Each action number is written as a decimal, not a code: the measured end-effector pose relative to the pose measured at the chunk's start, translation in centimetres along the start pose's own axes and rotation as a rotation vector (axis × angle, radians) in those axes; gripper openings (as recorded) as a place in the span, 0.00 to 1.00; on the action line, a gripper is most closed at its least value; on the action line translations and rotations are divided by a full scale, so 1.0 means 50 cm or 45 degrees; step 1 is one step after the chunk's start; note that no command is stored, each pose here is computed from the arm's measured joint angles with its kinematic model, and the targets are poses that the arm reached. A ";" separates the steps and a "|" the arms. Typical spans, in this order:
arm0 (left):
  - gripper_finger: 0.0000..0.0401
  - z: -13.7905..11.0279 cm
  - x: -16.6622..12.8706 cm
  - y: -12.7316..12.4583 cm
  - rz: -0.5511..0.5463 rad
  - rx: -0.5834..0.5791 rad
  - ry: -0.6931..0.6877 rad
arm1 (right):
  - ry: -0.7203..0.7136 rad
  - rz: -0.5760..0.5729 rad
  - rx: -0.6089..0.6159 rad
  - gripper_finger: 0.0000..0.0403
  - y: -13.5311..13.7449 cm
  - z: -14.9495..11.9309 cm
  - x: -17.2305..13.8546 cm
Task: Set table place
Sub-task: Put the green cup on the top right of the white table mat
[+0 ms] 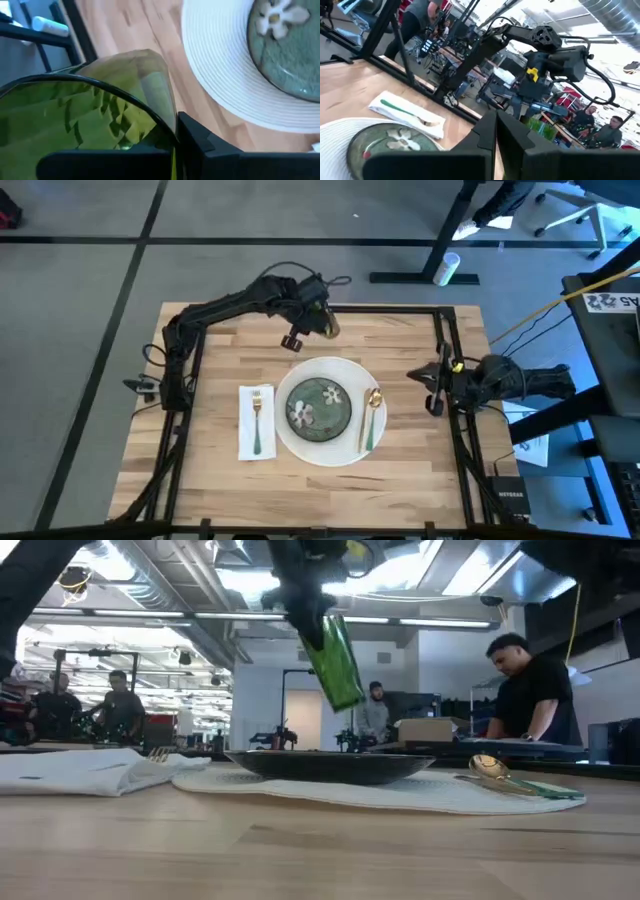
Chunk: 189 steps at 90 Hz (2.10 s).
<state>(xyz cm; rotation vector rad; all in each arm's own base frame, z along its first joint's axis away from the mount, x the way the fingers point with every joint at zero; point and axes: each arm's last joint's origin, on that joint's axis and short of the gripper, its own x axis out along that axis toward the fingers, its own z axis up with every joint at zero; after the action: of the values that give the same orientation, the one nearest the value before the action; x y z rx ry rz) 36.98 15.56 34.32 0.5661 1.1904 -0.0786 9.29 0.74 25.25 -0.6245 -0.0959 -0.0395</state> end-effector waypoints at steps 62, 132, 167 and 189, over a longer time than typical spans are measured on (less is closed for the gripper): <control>0.00 -0.049 0.142 -0.006 -0.268 -0.113 0.408 | 0.301 0.207 -0.086 0.00 -0.002 0.032 0.147; 0.00 -0.019 0.173 -0.031 -0.303 -0.032 0.417 | 0.302 0.207 -0.077 0.00 -0.002 0.033 0.146; 0.00 0.006 0.162 -0.025 -0.265 -0.015 0.314 | 0.303 0.209 -0.078 0.00 -0.002 0.032 0.146; 0.00 0.014 0.153 -0.026 -0.261 0.002 0.294 | 0.305 0.210 -0.078 0.00 -0.002 0.032 0.146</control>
<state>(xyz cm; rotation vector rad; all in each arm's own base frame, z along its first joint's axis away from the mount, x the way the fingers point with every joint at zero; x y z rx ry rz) 40.07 15.91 27.16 0.4611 1.4716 -0.1927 16.42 1.54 27.32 -0.6826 0.1895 0.0428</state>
